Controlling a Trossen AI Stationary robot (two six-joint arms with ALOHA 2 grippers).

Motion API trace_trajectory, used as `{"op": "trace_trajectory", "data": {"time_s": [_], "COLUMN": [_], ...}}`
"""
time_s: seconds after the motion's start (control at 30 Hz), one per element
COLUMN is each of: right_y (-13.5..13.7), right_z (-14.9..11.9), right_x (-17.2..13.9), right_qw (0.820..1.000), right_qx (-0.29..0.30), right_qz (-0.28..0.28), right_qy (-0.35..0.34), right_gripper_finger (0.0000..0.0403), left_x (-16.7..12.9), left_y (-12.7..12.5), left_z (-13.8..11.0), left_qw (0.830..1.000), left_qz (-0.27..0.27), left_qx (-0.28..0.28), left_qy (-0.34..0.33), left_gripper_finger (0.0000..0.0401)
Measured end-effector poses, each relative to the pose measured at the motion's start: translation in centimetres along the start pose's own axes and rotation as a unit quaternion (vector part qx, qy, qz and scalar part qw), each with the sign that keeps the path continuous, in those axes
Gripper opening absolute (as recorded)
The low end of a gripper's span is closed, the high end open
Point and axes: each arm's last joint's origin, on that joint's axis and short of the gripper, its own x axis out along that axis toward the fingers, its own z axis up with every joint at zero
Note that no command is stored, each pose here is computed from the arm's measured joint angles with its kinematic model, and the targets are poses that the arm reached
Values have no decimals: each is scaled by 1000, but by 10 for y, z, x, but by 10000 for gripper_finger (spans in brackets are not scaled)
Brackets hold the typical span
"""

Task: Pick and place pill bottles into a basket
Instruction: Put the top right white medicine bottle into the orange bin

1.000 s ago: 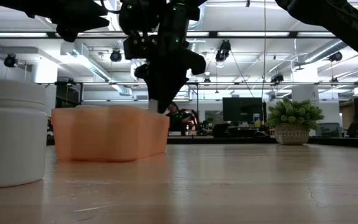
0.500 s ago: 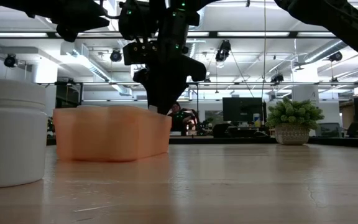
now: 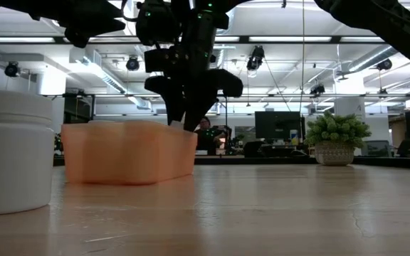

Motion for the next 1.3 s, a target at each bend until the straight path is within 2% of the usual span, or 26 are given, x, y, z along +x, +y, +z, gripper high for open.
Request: {"op": "trace_trajectory", "data": {"time_s": [0.23,0.43,0.73,0.97,1.3], "right_y": [-1,0,8,9,10], "right_z": [-1,0,4,4,4], "right_x": [0,0,5,7,8], "right_qw": [993,978,935,900,854], "right_qx": [-96,-199,-349,-432,-517], "right_qz": [-35,-30,-11,-2,5], "right_qy": [49,53,57,58,59], "right_gripper_finger": [147,147,147,147,147], "left_x": [0,0,0,0,0], "left_y": [0,0,0,0,0], "left_z": [0,0,0,0,-1], "left_qw": [1000,1000,1000,1000,1000], "left_qz": [0,0,-2,-3,-3], "left_qx": [0,1,1,1,2], "left_qy": [0,0,1,1,2], "left_gripper_finger": [160,160,160,160,160]}}
